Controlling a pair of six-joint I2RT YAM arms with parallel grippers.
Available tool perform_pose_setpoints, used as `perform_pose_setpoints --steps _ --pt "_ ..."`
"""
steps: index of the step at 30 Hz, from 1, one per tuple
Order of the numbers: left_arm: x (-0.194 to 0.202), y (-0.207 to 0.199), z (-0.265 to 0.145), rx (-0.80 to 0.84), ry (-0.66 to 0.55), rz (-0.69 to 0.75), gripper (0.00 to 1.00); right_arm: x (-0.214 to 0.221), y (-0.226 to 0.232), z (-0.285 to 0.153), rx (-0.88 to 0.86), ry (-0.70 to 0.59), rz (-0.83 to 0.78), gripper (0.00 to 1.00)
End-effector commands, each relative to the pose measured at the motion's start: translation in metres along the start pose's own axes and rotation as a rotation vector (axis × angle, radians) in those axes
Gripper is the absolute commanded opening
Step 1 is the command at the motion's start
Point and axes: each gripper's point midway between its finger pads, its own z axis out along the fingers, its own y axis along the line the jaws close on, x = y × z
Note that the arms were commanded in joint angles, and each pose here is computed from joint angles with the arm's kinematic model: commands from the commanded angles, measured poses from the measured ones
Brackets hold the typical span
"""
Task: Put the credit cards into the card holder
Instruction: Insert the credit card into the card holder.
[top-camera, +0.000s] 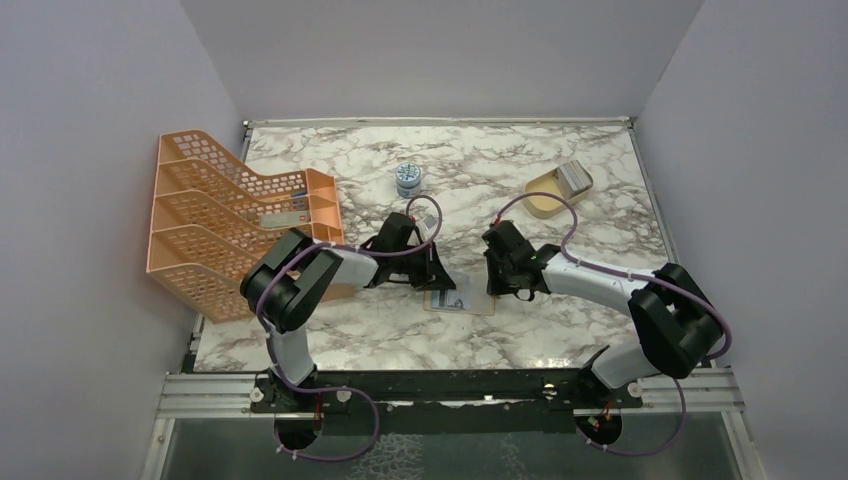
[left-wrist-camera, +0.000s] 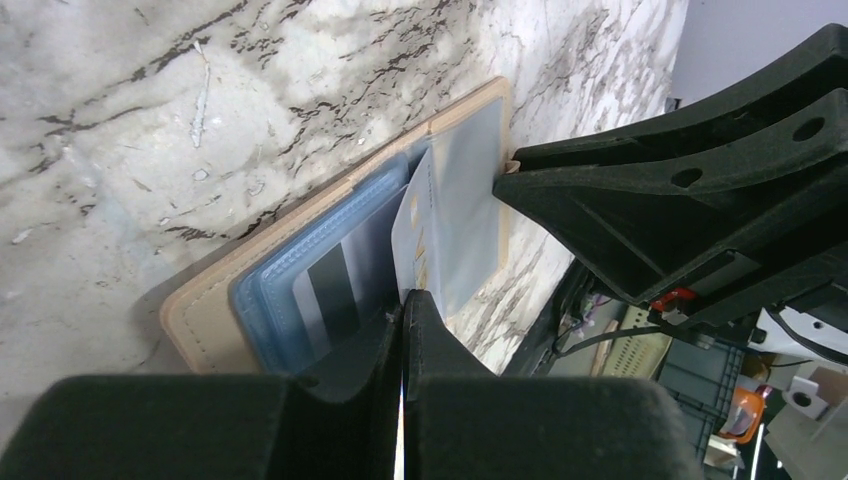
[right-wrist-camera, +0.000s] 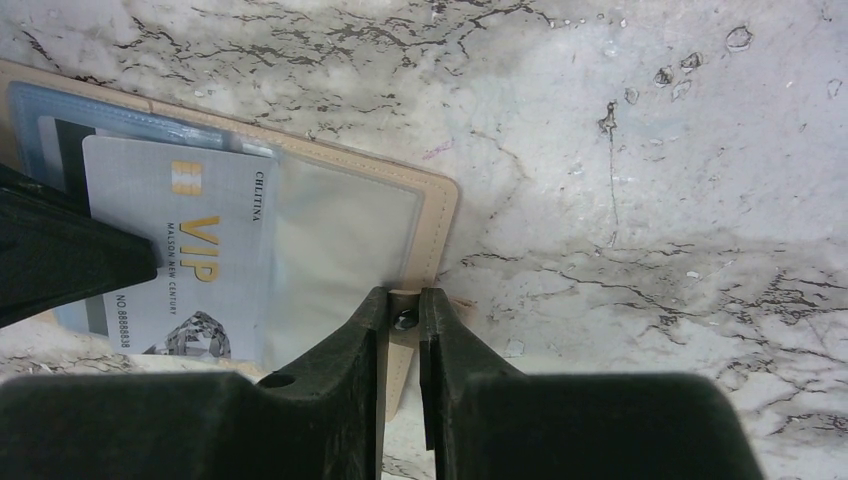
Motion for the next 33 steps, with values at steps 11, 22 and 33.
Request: perform_pose_setpoints --steps 11,22,33 --pt "0.025 -0.007 0.008 0.092 0.05 -0.067 0.0 0.015 -0.003 0.007 0.006 0.032 0.013 0.13" --pt "0.026 -0.006 0.007 0.093 0.039 -0.073 0.0 -0.008 0.02 -0.029 -0.104 -0.024 0.04 0.33" --pt "0.026 -0.005 0.007 0.09 0.036 -0.075 0.0 0.014 0.0 -0.024 -0.018 0.026 0.075 0.32"
